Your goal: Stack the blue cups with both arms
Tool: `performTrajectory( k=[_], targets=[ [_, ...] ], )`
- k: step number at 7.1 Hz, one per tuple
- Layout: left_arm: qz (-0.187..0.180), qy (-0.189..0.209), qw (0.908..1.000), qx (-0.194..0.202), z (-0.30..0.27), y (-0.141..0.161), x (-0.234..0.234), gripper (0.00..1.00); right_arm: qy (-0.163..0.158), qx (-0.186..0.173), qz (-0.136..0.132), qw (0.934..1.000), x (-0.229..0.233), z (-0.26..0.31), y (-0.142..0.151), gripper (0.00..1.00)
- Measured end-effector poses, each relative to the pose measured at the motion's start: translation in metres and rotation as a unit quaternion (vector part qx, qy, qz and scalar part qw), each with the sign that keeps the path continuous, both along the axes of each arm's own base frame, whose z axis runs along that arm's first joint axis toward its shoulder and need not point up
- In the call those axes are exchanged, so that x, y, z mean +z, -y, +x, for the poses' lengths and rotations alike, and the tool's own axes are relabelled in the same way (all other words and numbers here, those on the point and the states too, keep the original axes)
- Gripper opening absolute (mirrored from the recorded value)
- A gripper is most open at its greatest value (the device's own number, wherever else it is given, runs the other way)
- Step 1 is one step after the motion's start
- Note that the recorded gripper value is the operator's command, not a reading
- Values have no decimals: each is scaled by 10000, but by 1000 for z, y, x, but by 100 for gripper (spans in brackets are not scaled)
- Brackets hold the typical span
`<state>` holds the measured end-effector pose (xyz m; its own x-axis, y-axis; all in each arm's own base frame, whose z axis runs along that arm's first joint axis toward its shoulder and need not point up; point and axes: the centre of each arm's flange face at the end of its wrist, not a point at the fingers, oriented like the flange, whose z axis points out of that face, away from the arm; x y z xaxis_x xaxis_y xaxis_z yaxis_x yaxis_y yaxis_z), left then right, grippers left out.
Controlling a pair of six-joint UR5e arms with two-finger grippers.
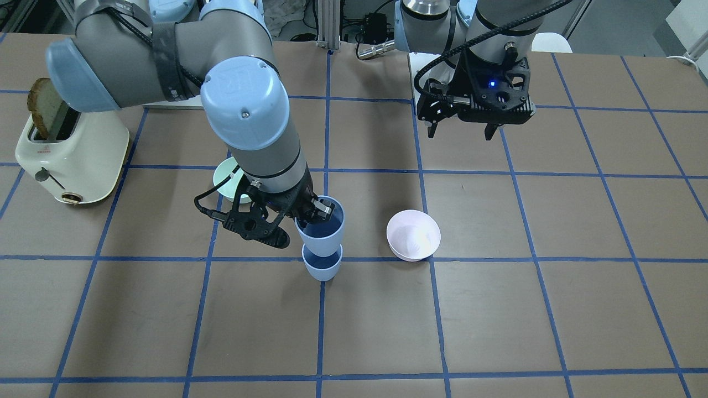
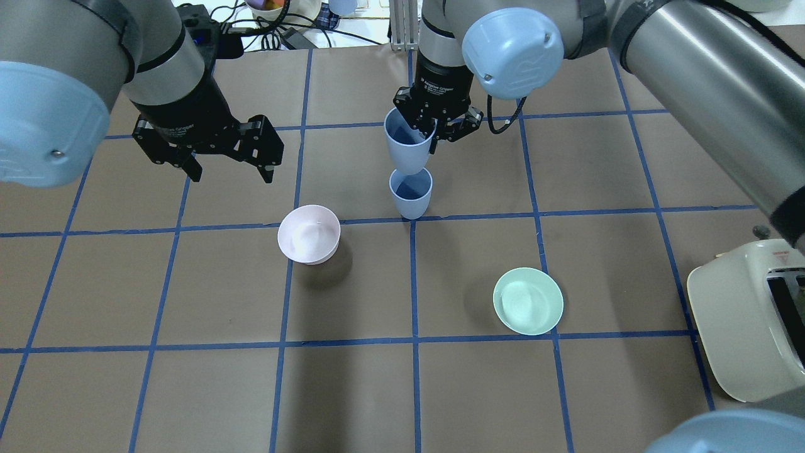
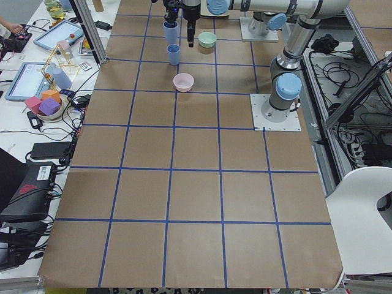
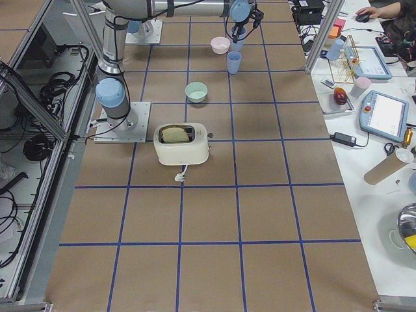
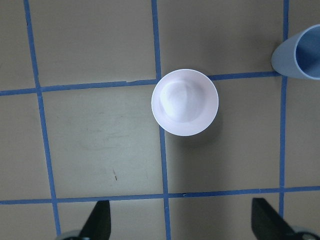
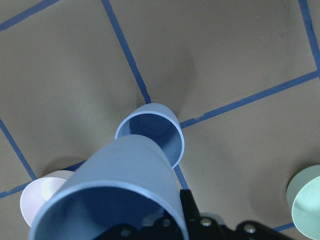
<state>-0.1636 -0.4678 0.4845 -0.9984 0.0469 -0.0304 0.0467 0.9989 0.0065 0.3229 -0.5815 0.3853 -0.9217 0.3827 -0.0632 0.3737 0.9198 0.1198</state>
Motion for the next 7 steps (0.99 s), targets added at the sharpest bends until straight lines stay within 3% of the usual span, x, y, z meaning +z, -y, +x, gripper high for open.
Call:
performTrajectory(
  k=[7],
  targets=[
    [-38, 2, 10000, 16, 1, 0, 4, 100, -153, -24, 224, 9996, -33, 3, 6, 0]
  ],
)
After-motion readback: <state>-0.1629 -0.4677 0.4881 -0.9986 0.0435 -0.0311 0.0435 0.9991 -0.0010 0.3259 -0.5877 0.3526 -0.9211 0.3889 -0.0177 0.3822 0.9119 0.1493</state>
